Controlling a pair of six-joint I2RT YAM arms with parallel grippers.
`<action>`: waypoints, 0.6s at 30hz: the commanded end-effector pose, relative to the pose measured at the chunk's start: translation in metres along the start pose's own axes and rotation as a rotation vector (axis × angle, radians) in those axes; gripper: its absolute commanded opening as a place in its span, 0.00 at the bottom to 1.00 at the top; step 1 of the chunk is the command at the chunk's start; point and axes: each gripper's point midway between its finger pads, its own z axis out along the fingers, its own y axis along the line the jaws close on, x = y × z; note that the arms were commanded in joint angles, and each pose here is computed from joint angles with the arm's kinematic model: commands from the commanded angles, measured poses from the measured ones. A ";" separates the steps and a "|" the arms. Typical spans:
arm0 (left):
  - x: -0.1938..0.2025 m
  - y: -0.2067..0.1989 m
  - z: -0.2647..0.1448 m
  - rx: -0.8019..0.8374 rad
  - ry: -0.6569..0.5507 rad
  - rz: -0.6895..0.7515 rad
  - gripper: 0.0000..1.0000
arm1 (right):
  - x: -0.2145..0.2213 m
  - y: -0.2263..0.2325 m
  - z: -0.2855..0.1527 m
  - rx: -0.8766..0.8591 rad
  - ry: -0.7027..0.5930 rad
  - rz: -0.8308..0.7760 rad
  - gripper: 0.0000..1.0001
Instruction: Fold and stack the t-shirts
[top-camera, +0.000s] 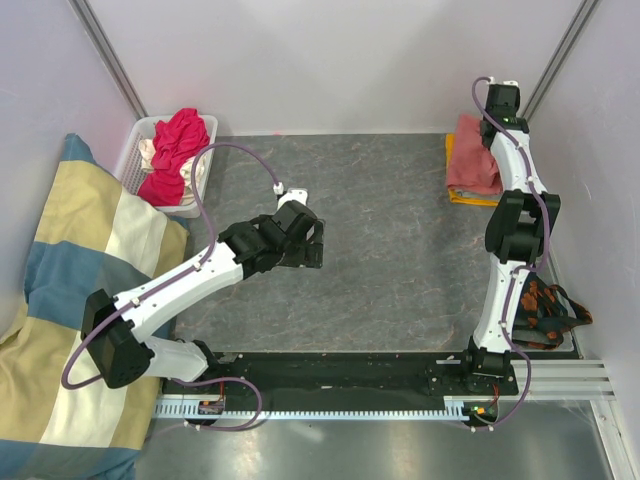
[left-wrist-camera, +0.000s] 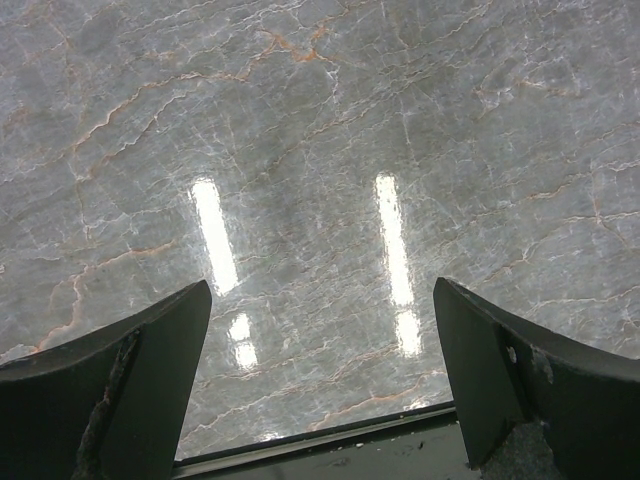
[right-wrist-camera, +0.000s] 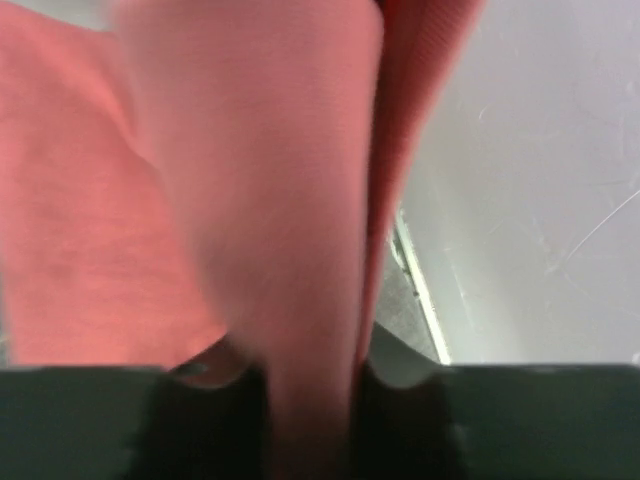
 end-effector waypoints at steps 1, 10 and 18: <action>-0.015 -0.008 -0.003 0.029 -0.027 0.014 1.00 | -0.006 -0.021 0.010 0.089 -0.033 0.025 0.45; -0.014 -0.008 -0.008 0.045 -0.030 -0.003 1.00 | -0.033 -0.046 -0.015 0.169 -0.108 0.115 0.71; -0.016 -0.004 -0.018 0.054 -0.058 -0.013 1.00 | -0.054 -0.027 -0.079 -0.048 -0.186 0.263 0.77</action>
